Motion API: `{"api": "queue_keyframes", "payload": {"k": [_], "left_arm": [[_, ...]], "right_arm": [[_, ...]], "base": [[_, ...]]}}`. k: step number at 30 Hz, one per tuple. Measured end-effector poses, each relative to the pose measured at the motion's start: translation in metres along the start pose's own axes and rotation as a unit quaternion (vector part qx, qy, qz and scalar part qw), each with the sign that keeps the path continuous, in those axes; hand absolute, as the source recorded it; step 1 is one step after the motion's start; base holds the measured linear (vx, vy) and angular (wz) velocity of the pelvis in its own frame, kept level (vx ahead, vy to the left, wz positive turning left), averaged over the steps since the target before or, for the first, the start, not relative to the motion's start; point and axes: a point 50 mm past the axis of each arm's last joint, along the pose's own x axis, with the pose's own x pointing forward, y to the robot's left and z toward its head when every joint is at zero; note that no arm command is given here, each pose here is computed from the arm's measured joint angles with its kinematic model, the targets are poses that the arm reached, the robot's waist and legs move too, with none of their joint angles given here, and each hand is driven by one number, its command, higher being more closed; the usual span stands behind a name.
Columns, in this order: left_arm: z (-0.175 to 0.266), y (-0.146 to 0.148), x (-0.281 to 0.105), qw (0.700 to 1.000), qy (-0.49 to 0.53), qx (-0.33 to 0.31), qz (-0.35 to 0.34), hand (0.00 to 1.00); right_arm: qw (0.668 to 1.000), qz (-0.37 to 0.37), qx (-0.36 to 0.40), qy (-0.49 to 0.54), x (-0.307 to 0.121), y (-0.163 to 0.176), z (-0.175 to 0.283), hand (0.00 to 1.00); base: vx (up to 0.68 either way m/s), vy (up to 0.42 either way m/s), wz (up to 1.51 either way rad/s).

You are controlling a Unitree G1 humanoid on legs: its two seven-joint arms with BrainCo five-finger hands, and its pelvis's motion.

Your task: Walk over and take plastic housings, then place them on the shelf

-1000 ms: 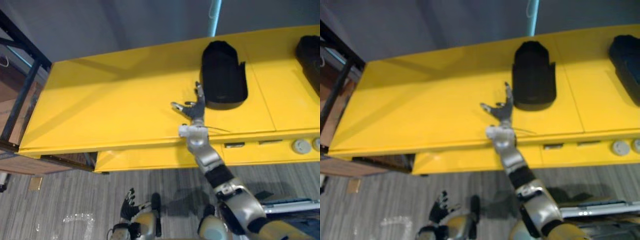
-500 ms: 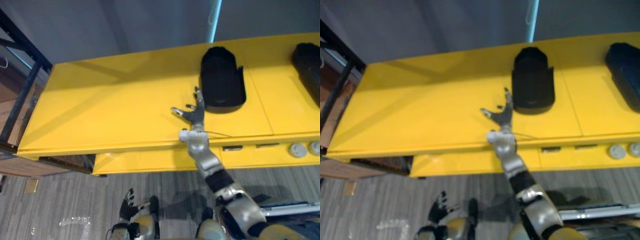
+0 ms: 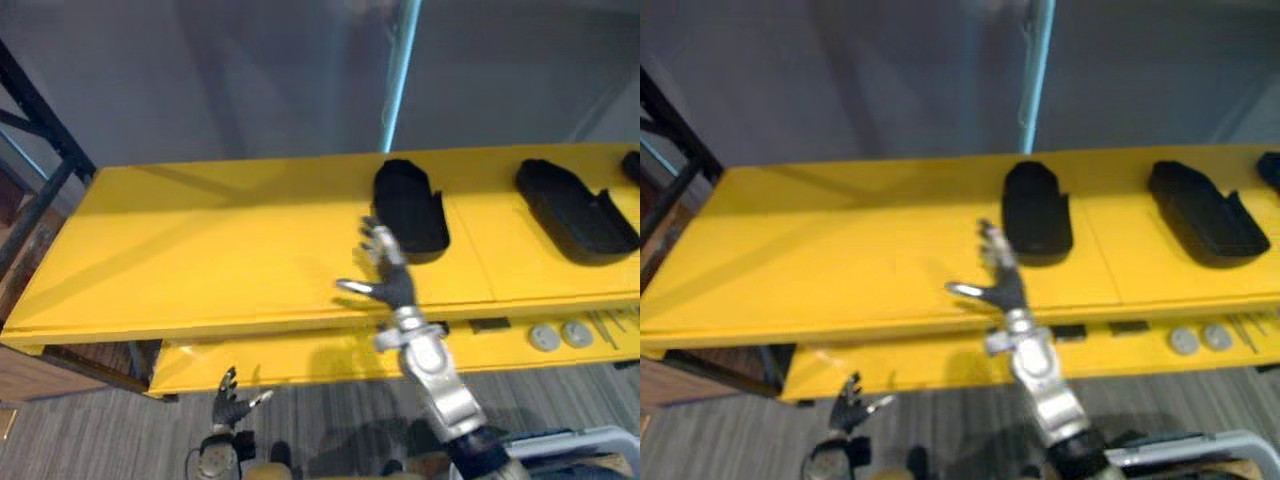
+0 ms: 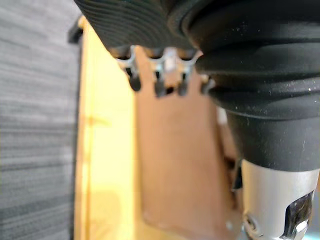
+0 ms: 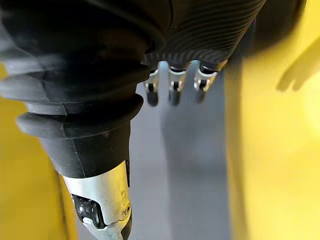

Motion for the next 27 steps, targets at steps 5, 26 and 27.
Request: {"api": "queue_keyframes", "payload": {"k": [5,26,27], "left_arm": [[-0.021,0.010,-0.006,0.998,0.048,-0.016,0.030,0.00],[-0.045,0.014,-0.011,0.991,0.128,-0.025,0.032,0.00],[-0.049,0.014,-0.012,0.989,0.143,-0.021,0.028,0.00]], "right_arm": [[0.970,-0.211,-0.062,-0.107,-0.024,-0.095,0.043,0.00],[0.855,-0.291,-0.013,0.429,-0.179,-0.089,-0.134,0.00],[0.855,-0.288,-0.014,0.432,-0.176,-0.085,-0.136,0.00]], "base": [[0.03,-0.013,-0.19],[-0.01,0.002,-0.08],[0.03,0.019,-0.38]]}}
